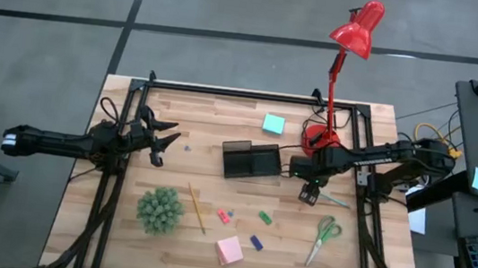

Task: Pick and place office supplies into organizer
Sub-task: Put the blue pencil into the black desk organizer

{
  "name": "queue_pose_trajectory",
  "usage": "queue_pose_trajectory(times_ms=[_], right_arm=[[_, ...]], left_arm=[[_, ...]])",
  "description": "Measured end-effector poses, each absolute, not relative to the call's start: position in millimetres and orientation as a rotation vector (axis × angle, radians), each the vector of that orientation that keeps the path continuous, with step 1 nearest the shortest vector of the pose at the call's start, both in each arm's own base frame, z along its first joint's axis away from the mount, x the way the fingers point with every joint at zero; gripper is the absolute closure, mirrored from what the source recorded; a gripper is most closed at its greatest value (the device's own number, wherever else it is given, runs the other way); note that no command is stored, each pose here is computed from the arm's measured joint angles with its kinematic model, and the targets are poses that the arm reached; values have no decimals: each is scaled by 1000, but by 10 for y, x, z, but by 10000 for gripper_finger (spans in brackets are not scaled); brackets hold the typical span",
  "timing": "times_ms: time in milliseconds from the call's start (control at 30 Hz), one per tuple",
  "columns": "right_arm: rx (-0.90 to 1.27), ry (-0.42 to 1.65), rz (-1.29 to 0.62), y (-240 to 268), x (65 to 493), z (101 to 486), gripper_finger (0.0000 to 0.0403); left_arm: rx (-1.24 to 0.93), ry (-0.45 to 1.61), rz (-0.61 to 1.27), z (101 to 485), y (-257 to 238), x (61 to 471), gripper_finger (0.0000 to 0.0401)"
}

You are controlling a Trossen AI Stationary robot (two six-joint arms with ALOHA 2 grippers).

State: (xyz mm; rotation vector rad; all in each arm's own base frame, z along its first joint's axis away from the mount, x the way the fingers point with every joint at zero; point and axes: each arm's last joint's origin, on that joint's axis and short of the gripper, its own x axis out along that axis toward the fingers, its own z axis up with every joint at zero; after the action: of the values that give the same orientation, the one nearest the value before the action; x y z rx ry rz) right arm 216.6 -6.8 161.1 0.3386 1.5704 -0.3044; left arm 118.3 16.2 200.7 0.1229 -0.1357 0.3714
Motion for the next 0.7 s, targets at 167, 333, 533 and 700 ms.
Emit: queue_pose_trajectory(times_ms=[167,333,533,700], right_arm=[[307,1605,-259,-45,2108,1551,207],[350,1650,-239,2,1990,1465,207],[356,1620,-245,66,1868,1399,207],[331,1544,-245,59,1822,1405,208]], left_arm=[[123,-134,371,2005,162,1183,264],[123,-133,371,2003,162,1185,264],[123,-129,371,2000,162,1188,264],[119,-130,371,1999,162,1189,264]])
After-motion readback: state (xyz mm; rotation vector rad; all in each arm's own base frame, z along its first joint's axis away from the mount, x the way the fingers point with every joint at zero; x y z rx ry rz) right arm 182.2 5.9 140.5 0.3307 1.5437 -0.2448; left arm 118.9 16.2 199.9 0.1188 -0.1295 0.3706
